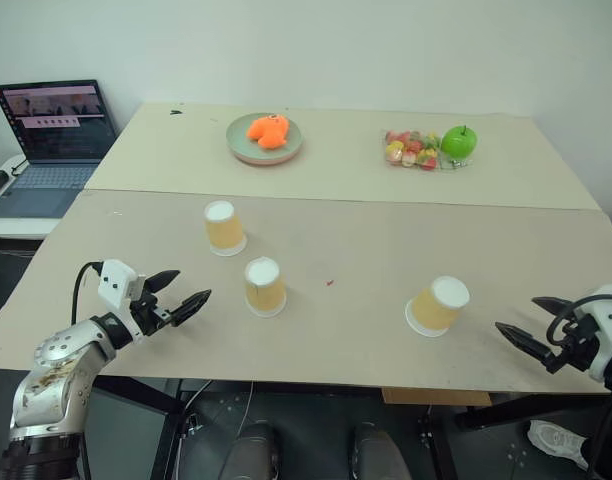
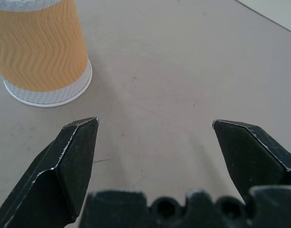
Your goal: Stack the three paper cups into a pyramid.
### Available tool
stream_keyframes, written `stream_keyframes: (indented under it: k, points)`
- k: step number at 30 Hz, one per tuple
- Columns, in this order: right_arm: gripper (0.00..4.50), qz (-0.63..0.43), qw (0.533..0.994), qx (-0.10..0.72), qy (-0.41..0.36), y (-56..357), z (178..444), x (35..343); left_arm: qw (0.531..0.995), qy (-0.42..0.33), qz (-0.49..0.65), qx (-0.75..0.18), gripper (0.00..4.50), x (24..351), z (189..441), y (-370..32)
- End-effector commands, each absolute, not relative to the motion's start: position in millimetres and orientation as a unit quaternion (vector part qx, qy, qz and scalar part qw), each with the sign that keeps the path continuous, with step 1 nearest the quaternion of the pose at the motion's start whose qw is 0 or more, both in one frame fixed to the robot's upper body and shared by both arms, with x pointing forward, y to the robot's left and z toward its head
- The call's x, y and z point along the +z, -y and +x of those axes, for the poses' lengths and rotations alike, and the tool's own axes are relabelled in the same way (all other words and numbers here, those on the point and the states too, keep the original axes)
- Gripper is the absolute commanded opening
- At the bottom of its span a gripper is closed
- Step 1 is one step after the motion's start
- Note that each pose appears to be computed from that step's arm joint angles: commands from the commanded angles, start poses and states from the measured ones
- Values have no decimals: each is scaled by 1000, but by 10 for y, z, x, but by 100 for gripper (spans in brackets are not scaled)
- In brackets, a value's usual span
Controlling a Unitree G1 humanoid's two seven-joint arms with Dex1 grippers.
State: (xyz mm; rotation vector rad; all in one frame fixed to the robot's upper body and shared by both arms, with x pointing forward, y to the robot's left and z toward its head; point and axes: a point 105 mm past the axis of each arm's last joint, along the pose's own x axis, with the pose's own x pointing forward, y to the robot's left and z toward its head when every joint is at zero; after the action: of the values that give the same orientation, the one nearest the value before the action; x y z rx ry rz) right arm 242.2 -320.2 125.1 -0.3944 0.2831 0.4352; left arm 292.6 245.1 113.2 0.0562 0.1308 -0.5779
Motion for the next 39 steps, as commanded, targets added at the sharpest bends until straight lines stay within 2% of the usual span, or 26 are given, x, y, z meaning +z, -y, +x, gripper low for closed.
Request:
stream_keyframes:
  k: [1,3,6,10,18,23,29,31,35,39]
  points:
    - [450,-187,952,221,-101,3133,2446,1481,946,-43,33,-321,446,1344,3000,-2377]
    - [450,-126,958,252,-47,2971,2456,1857,920,-40,26,-388,446,1572,3052,-2211]
    - [450,-79,956,283,4,2818,2464,2230,897,-36,24,-439,446,1715,3071,-2052]
    - [450,-39,936,349,22,2509,2429,2446,876,-35,31,-480,446,1769,3073,-1875]
    - [450,-24,874,485,-27,1765,2300,2200,862,-22,25,-506,446,1844,3113,-1746]
    - [450,-27,843,535,-41,1497,2221,2061,854,-24,24,-519,446,1846,3095,-1690]
    - [450,-12,832,552,-57,1374,2213,1909,845,-21,13,-534,446,1896,3072,-1616]
    - [450,-18,832,551,-63,1359,2232,1842,831,-24,4,-556,446,1905,2987,-1516]
    - [450,-18,837,544,-60,1370,2287,1818,812,-38,15,-582,446,1830,2846,-1391]
    - [450,-13,838,544,-50,1359,2302,1851,811,-49,20,-582,446,1761,2831,-1403]
